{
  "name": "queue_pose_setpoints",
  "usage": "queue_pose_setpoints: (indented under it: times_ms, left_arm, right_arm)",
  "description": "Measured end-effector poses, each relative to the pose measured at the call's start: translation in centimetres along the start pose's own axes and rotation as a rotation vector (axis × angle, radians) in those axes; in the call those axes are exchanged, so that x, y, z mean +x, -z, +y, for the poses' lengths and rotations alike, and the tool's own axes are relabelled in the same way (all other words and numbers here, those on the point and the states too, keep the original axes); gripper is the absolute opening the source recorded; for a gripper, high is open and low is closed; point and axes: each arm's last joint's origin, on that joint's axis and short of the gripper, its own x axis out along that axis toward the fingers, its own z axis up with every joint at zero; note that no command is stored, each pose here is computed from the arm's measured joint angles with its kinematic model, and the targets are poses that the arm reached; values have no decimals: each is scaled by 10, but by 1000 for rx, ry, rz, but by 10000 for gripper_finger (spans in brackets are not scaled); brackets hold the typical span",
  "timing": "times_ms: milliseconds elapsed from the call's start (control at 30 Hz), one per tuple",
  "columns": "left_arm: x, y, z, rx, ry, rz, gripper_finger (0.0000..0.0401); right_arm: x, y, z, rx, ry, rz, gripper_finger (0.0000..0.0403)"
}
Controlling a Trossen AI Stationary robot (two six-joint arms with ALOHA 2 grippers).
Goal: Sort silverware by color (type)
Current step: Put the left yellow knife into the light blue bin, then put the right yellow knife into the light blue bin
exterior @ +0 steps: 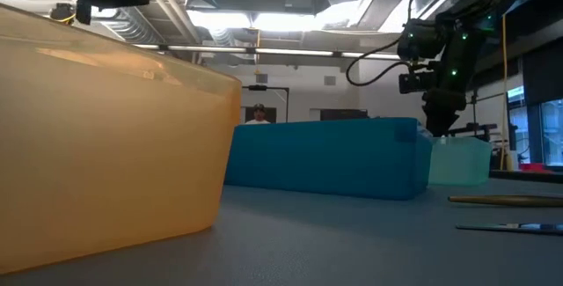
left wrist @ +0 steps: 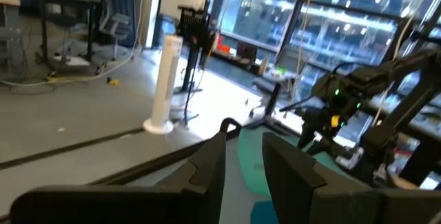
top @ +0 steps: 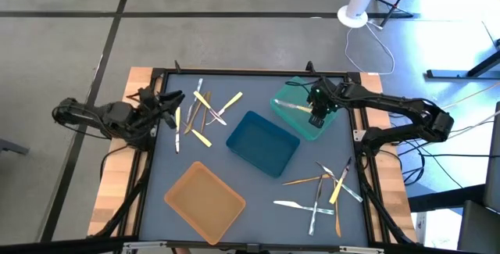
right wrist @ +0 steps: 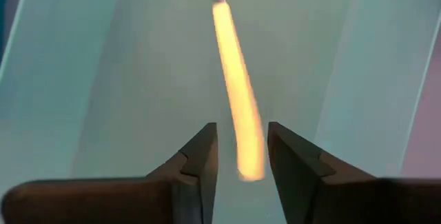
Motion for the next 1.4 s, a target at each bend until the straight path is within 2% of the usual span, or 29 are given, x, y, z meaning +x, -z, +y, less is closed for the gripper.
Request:
queue_pose_setpoints:
  times_ms: [133, 400, 667, 933, 1033, 1233, 1400]
  left_arm:
    - [2, -10, -5, 10, -26, 73, 91]
    - [6, -30, -12, -64, -70, 256, 91]
    - [19, -43, -11, -150, -196, 587, 91]
    - [40, -33, 1, -227, -377, 901, 91]
    - [49, -29, 8, -249, -462, 962, 91]
    - [70, -22, 22, -288, -623, 989, 91]
    - [80, -21, 36, -251, -676, 1015, 91]
  right_arm:
    - [0, 0, 0, 0, 0, 0, 136]
    - [0, 0, 0, 0, 1, 0, 173]
    - [0, 0, 0, 0, 1, -1, 207]
    - [0, 0, 0, 0, 1, -2, 214]
    - [0, 0, 0, 0, 1, -2, 214]
    - [0, 0, 0, 0, 1, -2, 214]
    - [0, 0, 0, 0, 1, -2, 214]
